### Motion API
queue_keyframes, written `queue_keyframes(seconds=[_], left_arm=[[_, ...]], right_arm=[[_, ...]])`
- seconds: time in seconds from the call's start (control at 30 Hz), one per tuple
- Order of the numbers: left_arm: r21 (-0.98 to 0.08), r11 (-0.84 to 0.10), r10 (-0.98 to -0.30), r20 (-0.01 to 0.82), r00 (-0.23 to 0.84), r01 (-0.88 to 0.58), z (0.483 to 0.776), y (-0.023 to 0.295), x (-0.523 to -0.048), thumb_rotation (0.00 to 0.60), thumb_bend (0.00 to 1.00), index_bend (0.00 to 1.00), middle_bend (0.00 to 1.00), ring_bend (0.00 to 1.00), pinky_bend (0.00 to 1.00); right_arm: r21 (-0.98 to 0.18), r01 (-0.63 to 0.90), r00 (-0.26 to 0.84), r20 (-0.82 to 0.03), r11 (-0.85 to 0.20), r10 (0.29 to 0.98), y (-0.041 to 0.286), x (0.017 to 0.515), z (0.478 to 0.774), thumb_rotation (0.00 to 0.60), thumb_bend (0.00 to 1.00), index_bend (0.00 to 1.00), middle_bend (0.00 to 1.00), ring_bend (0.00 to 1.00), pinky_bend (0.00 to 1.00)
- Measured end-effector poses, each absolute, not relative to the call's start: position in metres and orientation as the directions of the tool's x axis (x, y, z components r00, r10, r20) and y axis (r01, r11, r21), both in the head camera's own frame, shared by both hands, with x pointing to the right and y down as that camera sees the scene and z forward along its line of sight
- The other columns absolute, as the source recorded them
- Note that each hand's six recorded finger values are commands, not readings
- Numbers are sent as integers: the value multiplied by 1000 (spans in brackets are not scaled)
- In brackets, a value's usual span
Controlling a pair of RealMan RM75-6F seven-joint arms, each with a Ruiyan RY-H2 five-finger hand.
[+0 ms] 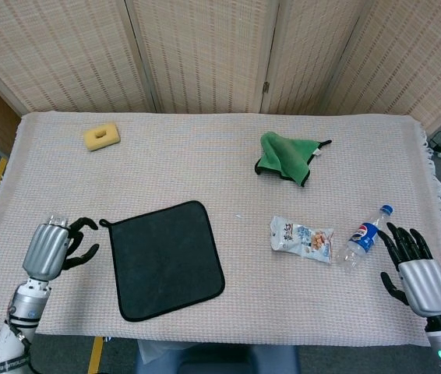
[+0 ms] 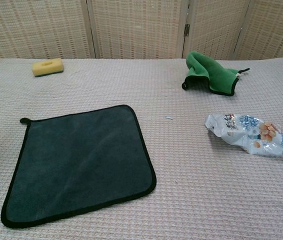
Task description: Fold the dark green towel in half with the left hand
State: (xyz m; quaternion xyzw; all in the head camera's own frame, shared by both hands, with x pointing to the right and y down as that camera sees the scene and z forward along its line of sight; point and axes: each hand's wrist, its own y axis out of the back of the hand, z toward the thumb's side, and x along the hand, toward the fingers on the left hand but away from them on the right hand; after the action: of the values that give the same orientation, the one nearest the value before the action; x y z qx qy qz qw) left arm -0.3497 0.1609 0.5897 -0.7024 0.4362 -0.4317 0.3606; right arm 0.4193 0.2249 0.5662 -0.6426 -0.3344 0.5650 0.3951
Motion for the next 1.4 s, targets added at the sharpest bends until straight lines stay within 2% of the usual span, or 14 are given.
queue_keyframes(seconds=[0.3, 0.63, 0.93, 1.4], left_arm=[[-854, -446, -895, 425, 137, -269, 636, 120, -323, 600, 331, 463, 1000, 1000, 1000], [-791, -551, -824, 567, 20, -266, 691, 90, -310, 600, 372, 477, 1000, 1000, 1000], [-734, -617, -758, 651, -36, -285, 728, 88, -316, 600, 385, 462, 1000, 1000, 1000], [-663, -681, -696, 718, -7, -312, 773, 94, -296, 600, 402, 461, 1000, 1000, 1000]], right_arm=[[-871, -11, 121, -488, -490, 864, 220, 424, 573, 600, 461, 0, 0, 0, 0], [-857, -9, 106, -514, -516, 851, 215, 428, 581, 600, 461, 0, 0, 0, 0], [-851, -13, 105, -524, -526, 845, 216, 430, 581, 600, 461, 0, 0, 0, 0], [-859, -4, 87, -510, -512, 856, 220, 438, 573, 600, 461, 0, 0, 0, 0]])
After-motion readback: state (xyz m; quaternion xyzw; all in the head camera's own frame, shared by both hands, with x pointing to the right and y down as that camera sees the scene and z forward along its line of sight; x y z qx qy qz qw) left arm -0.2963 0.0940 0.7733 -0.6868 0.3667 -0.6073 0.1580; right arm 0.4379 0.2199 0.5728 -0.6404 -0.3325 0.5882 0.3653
